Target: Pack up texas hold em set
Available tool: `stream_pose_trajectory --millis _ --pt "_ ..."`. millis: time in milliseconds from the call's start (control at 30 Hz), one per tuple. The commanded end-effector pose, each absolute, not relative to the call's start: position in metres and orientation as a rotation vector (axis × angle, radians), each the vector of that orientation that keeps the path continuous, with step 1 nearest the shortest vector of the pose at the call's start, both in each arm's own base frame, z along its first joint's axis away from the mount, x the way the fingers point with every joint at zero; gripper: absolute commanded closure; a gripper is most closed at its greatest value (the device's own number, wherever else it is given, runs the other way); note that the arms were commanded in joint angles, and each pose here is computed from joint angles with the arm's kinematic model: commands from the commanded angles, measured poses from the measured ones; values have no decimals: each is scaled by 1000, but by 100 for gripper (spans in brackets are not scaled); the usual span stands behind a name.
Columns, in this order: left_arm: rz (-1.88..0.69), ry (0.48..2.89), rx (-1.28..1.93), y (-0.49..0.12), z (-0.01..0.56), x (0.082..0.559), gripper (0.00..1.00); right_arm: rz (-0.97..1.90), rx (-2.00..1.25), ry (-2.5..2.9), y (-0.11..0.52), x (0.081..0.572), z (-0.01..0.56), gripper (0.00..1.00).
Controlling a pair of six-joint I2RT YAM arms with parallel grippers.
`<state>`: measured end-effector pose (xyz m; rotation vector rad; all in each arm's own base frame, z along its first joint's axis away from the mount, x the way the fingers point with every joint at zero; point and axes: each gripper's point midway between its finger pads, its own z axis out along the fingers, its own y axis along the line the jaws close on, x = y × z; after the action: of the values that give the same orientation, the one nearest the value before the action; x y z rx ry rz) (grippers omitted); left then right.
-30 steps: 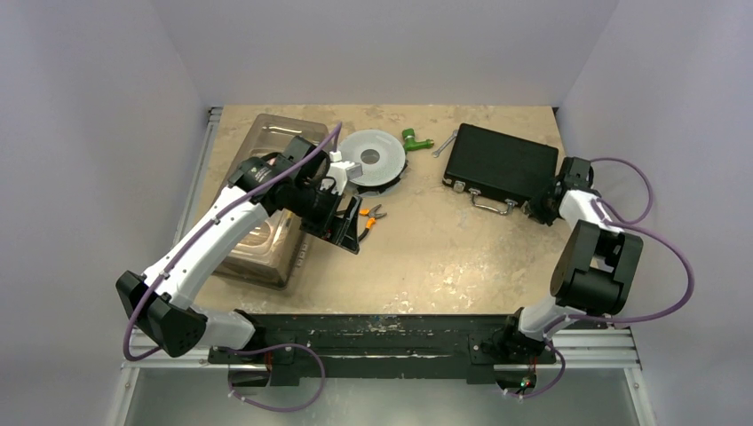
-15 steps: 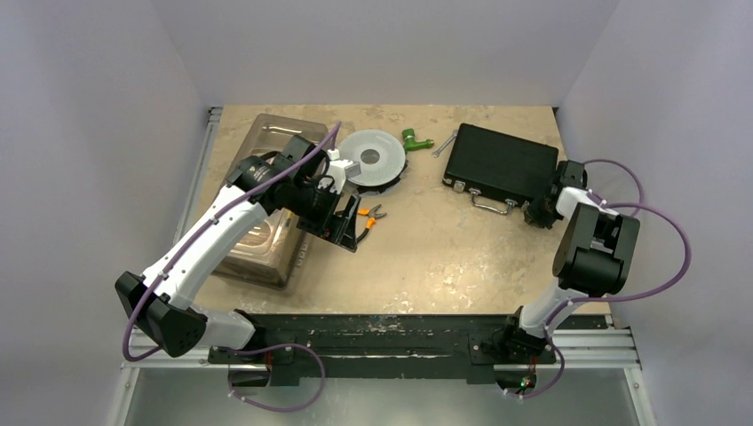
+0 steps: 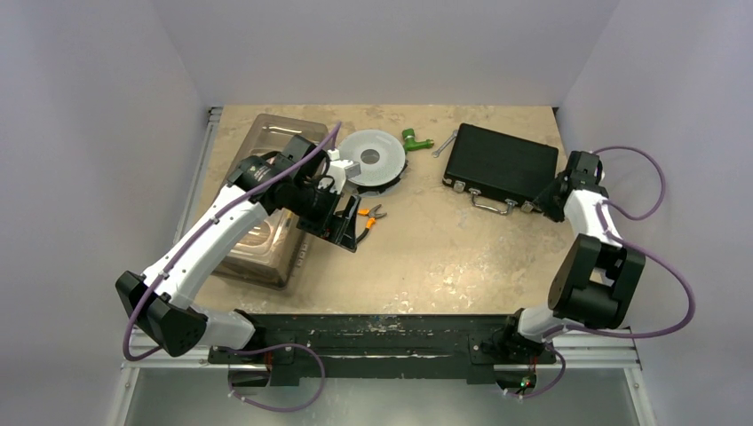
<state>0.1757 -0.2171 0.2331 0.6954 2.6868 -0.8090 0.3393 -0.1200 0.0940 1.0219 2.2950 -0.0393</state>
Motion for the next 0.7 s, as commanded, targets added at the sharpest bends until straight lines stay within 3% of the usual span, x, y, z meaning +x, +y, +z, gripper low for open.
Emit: stream_pose_trajectory --millis 0,133,300,533,567,600,667 --pt "-822 2625 744 -221 242 179 19 -54 977 2280 -123 348 117 66" --pt "-814 2623 736 -221 242 180 19 15 890 2305 -100 358 137 56" --pt "-785 2583 689 -219 253 187 19 122 683 2388 -28 367 165 49" --pt "-654 2362 536 -198 312 205 17 254 477 2318 42 330 246 30" --pt "-638 2311 508 -193 327 207 17 268 463 2297 43 323 255 20" --pt "-612 2267 479 -187 340 209 17 275 446 2264 42 315 266 4" --pt "-554 2176 407 -172 369 213 17 278 413 2210 40 298 286 1"
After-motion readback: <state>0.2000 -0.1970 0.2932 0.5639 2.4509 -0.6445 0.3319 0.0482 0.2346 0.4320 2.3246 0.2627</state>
